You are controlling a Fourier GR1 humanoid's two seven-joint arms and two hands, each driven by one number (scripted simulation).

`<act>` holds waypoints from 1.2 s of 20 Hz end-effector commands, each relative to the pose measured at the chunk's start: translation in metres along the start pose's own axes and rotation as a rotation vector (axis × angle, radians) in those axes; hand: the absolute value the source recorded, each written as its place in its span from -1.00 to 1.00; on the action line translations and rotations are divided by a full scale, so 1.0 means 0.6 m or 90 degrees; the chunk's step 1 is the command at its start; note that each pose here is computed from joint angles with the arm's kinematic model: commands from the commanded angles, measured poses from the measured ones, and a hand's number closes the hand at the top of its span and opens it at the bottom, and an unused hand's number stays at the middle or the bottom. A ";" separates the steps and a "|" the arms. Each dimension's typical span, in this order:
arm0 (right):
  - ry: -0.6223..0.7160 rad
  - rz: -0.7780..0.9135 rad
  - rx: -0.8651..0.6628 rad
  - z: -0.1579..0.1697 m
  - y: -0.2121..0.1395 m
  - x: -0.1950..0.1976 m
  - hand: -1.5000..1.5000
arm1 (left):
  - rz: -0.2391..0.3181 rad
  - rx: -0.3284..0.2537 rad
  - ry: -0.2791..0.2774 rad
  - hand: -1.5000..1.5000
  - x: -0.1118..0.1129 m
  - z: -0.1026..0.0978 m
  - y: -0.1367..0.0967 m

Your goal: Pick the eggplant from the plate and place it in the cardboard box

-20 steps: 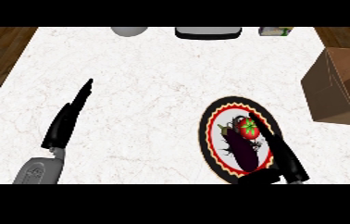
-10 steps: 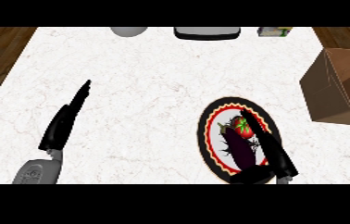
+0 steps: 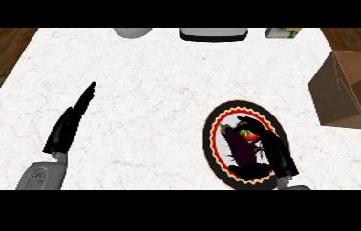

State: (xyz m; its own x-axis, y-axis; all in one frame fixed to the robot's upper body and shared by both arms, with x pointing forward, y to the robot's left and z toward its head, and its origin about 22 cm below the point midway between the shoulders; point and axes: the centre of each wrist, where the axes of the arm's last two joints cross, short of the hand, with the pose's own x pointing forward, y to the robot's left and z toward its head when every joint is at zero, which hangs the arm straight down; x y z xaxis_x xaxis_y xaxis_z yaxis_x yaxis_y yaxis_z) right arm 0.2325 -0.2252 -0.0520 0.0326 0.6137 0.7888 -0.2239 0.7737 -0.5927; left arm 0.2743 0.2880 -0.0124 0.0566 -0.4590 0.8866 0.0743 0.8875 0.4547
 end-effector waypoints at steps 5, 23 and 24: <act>-0.017 0.056 -0.085 0.008 0.035 -0.005 1.00 | 0.012 -0.012 0.004 0.00 0.012 0.011 -0.006; -0.065 0.550 -0.082 -0.018 -0.071 0.127 1.00 | 0.001 -0.009 0.009 0.00 0.032 0.004 -0.029; -0.071 0.562 -0.091 -0.005 -0.100 0.144 1.00 | 0.004 -0.001 -0.002 0.00 -0.002 0.029 0.011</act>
State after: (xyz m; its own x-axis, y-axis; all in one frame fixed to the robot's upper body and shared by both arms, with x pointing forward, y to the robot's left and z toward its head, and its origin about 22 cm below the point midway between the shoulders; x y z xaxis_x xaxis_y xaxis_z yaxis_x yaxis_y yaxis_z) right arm 0.2586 -0.2215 0.0126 -0.1928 0.9726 0.1297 -0.0582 0.1207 -0.9910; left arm 0.2682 0.2798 -0.0053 0.0577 -0.4597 0.8862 0.0794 0.8870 0.4550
